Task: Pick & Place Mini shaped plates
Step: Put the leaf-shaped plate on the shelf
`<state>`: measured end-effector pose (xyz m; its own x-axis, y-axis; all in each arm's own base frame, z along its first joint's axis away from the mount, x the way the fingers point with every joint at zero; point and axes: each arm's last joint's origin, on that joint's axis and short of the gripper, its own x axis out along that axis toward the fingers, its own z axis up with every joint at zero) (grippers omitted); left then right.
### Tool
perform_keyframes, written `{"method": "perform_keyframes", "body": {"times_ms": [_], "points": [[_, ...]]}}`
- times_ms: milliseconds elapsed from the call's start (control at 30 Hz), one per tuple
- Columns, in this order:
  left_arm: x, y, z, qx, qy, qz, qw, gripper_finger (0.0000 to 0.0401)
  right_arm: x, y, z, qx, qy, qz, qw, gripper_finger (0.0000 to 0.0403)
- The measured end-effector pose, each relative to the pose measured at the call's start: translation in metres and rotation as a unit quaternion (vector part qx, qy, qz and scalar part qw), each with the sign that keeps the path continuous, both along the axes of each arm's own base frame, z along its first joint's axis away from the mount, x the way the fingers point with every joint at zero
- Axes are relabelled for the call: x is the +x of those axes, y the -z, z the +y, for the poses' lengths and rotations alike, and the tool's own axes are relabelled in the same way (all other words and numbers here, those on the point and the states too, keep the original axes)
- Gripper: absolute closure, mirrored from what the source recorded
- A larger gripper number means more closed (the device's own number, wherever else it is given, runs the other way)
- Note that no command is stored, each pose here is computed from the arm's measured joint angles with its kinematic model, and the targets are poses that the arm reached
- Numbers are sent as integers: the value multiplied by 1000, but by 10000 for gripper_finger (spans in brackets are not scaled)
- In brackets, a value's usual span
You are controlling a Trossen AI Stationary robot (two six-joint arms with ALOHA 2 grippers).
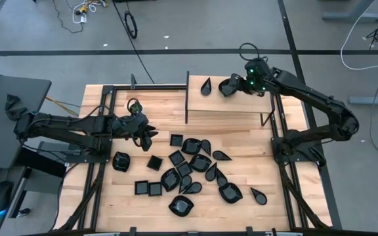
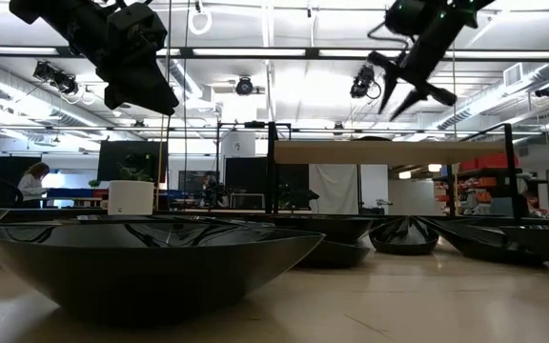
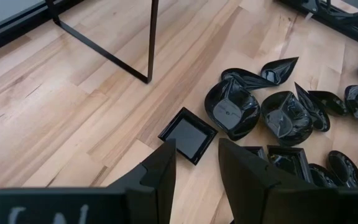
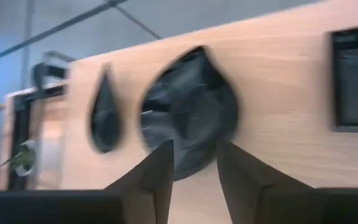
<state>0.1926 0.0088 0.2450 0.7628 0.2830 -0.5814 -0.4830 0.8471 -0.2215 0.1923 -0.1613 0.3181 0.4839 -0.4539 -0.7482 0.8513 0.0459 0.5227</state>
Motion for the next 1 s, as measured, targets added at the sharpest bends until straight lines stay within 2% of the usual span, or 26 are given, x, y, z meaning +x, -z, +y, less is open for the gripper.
{"method": "perform_keyframes", "body": {"times_ms": [167, 367, 533, 633, 1000], "points": [[0, 0, 0, 0, 0, 0, 1000, 275, 22, -14, 2, -38, -57, -12, 998, 323], [0, 0, 0, 0, 0, 0, 1000, 275, 57, -11, -17, -45, -114, 47, 991, 394], [0, 0, 0, -1, -1, -1, 1000, 275, 69, 17, -32, 11, -118, 165, 979, 391], [0, 0, 0, -12, -8, -4, 1000, 275, 71, 30, -36, 30, -132, 200, 970, 397], [0, 0, 0, -20, -15, -8, 1000, 275, 66, 35, -32, 62, -142, 238, 959, 400]]}}
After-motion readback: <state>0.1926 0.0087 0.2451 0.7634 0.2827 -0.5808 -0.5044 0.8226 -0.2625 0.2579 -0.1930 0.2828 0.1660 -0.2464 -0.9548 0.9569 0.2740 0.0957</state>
